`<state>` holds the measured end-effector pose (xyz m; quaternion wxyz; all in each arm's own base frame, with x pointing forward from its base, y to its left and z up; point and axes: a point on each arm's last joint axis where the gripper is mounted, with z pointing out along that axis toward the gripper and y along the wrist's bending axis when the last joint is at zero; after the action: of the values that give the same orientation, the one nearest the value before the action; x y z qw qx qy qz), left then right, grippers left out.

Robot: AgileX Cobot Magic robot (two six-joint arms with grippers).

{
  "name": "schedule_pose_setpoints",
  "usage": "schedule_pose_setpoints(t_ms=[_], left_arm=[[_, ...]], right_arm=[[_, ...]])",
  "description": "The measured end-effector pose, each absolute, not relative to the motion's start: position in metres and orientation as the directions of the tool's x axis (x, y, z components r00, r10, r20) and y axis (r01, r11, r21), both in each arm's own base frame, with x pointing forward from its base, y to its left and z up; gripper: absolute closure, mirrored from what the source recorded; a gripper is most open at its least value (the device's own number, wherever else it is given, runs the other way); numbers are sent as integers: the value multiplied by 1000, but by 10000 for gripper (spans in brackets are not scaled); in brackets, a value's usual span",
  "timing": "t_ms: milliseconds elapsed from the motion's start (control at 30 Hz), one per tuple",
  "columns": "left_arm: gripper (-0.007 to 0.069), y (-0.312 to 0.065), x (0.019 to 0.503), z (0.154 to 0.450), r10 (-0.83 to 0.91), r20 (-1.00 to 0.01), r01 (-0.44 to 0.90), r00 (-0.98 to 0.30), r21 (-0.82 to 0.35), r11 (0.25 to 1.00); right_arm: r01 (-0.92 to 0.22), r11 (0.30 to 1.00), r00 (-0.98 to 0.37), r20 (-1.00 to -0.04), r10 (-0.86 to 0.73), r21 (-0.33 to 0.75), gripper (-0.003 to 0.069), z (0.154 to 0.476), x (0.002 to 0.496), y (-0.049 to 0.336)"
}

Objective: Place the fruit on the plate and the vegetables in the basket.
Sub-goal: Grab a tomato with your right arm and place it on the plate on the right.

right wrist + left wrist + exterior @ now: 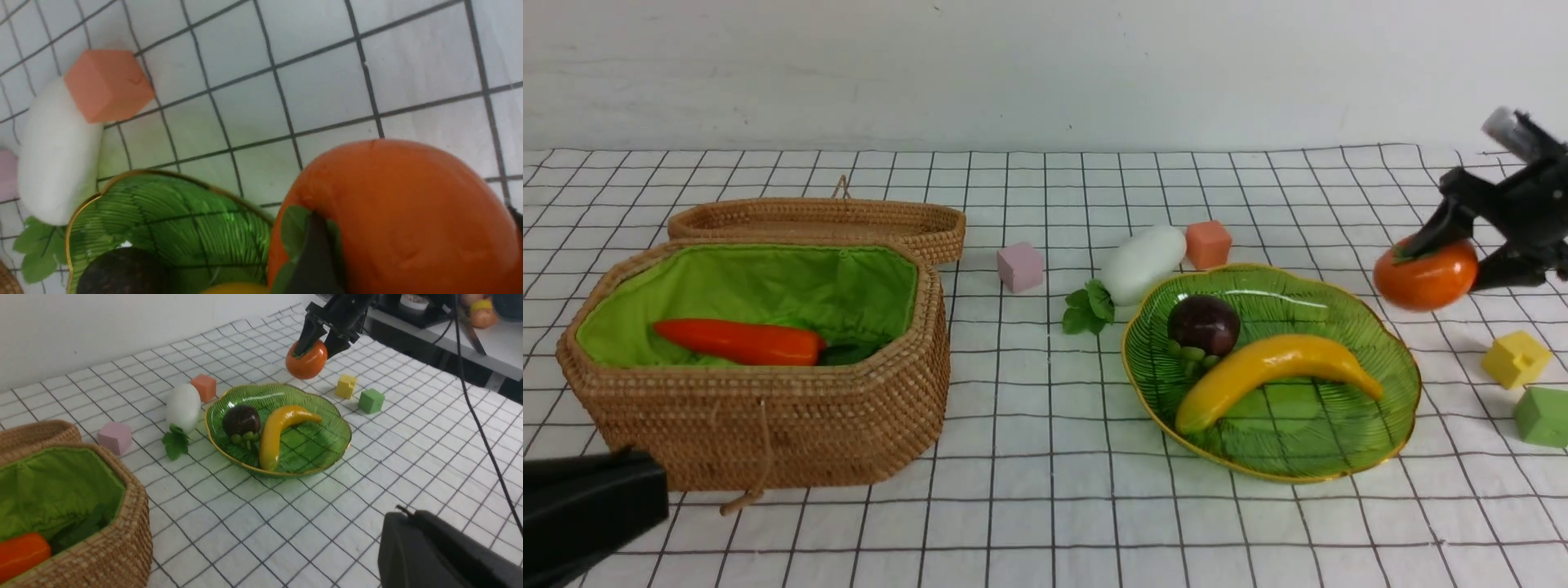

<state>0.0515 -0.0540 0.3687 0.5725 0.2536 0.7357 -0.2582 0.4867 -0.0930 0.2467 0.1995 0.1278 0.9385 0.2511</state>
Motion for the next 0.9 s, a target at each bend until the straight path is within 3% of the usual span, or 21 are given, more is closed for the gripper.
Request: schedule_pose_setpoints(t_ms=[133,233,333,400,500,733,900], left_arm=[[638,-53,54,373,43,-983,656,-177,-85,750],[638,-53,54,374,38,-984,654,-172,-85,752],[638,-53,54,374,38,-984,654,-172,-85,752],[638,-53,54,374,33,-984,655,-173,-90,751],[638,-53,54,375,23,-985,654,-169,-95,751],[638,-53,54,376,17,-986,653,-166,-97,751],[638,-53,54,375,23,-985,655,-173,-97,749]], right_arm=[[73,874,-873,-393,289,481,133,305,459,-68],[34,891,-901,-371,223,452,133,318,426,-31],[3,897,-911,-370,185,442,133,314,407,-2],[-38,905,-915,-380,139,423,133,299,390,33],[-60,921,-897,-426,120,385,133,279,389,53],[-43,955,-815,-563,136,293,120,246,415,52],[-39,961,-809,-574,131,274,-14,247,415,46]])
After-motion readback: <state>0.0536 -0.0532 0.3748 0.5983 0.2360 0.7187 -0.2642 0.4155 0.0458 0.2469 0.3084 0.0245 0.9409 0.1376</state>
